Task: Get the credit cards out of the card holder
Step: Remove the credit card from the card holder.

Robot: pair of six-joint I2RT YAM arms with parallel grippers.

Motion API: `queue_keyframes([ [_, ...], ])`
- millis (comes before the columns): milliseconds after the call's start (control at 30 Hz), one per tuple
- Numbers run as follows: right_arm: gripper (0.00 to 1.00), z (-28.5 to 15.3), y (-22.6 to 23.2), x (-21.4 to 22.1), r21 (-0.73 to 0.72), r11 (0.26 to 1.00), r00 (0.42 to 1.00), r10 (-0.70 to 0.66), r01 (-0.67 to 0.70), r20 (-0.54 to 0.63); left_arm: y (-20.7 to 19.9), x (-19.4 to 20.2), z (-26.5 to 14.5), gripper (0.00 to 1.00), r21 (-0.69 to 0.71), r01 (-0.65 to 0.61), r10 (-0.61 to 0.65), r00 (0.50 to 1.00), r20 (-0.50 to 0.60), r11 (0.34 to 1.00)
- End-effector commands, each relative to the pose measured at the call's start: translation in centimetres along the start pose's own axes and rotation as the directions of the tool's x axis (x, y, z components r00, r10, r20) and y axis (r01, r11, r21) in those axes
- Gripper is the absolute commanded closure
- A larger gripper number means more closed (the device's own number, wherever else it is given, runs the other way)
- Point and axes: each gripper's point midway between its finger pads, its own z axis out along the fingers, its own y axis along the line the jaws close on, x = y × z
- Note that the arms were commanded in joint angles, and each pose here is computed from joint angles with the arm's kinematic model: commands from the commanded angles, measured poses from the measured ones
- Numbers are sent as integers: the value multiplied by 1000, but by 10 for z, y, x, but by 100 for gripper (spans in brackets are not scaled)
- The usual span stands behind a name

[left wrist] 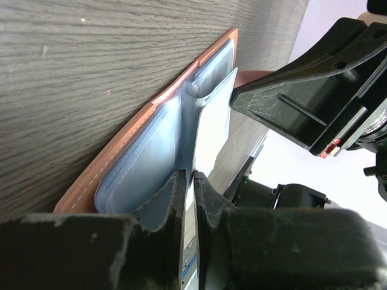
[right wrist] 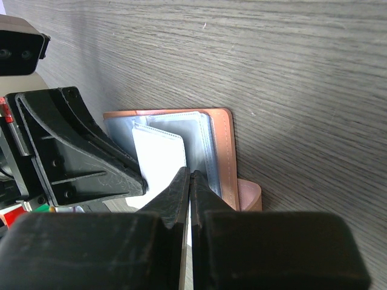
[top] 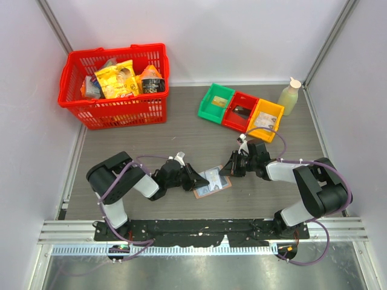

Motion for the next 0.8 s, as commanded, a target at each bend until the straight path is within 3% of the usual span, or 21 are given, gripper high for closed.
queue_keyframes([
  [0, 94, -2, -45, 25, 174, 984, 998, 31, -22, -47, -12, -2, 4, 88, 45, -9, 9, 1000, -3, 999],
  [167, 94, -3, -44, 25, 170, 985, 999, 28, -20, -47, -16, -1, 4, 100, 58, -16, 17, 1000, -8, 998],
  [367, 94, -5, -35, 20, 144, 990, 999, 12, -7, -33, -9, 0, -2, 100, 35, -7, 7, 1000, 2, 999],
  [767, 94, -14, 23, 3, -75, 994, 997, -78, 78, 7, -12, -5, 0, 100, -1, -33, 33, 999, 12, 999],
])
